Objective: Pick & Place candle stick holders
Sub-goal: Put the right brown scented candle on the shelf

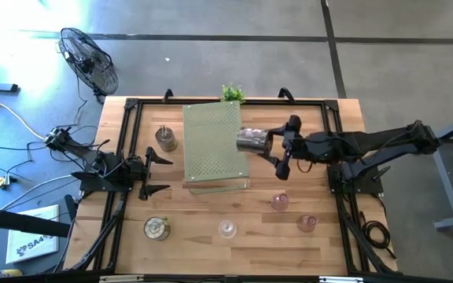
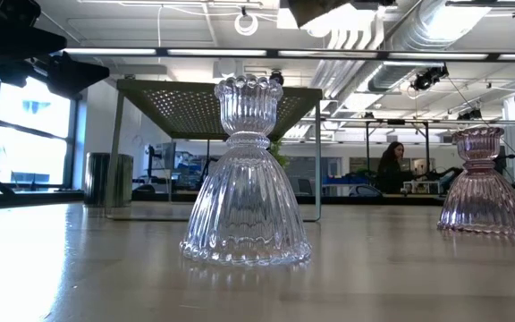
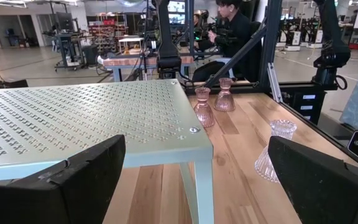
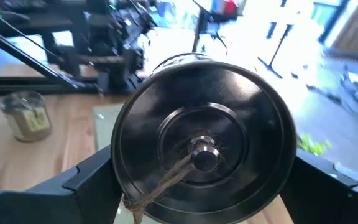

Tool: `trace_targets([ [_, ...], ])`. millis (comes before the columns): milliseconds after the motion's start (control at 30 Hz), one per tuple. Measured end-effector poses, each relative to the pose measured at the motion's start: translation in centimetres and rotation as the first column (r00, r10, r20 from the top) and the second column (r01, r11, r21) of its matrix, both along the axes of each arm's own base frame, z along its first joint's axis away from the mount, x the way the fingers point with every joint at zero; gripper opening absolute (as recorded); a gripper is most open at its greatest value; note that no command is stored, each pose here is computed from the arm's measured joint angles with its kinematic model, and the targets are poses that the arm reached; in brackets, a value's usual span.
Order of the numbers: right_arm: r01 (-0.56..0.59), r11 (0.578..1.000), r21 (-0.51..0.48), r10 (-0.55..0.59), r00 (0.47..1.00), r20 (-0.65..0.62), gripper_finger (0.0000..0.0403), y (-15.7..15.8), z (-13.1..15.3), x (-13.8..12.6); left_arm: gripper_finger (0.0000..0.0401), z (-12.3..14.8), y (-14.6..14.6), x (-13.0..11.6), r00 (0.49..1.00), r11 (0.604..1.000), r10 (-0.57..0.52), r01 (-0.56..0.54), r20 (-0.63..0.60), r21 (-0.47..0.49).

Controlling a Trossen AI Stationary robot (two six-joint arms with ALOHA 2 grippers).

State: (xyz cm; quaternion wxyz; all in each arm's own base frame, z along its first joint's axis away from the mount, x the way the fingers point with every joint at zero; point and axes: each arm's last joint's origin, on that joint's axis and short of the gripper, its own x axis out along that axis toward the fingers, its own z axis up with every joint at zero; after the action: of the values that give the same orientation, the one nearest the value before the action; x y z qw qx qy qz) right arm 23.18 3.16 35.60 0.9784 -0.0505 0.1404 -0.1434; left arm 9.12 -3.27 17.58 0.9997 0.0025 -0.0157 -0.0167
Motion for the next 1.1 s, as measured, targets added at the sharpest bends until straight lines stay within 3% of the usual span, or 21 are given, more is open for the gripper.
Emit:
trace_targets([
  [300, -0.087, 0.992, -0.088, 0.087, 0.996, 0.003, 0.0341, 1.8, -0.3, 1.2, 0.0388, 0.0, 0.0, 0.0, 1.000, 1.000, 0.000, 0.000, 0.000, 0.000],
  [667, -0.086, 0.992, -0.095, 0.085, 0.996, -0.019, 0.0341, 2.8, -1.9, 3.3, 0.0388, 0.0, 0.0, 0.0, 1.000, 1.000, 0.000, 0.000, 0.000, 0.000],
  [833, -0.072, 0.996, -0.049, 0.072, 0.997, -0.015, 0.0341, 2.8, -2.2, 3.5, 0.0388, 0.0, 0.0, 0.0, 1.000, 1.000, 0.000, 0.000, 0.002, 0.000],
  [1100, -0.057, 0.997, -0.054, 0.056, 0.998, -0.011, 0.0341, 2.7, -2.1, 3.6, 0.0388, 0.1, 0.1, 0.0, 0.999, 0.997, 0.045, -0.046, 0.012, 0.066],
])
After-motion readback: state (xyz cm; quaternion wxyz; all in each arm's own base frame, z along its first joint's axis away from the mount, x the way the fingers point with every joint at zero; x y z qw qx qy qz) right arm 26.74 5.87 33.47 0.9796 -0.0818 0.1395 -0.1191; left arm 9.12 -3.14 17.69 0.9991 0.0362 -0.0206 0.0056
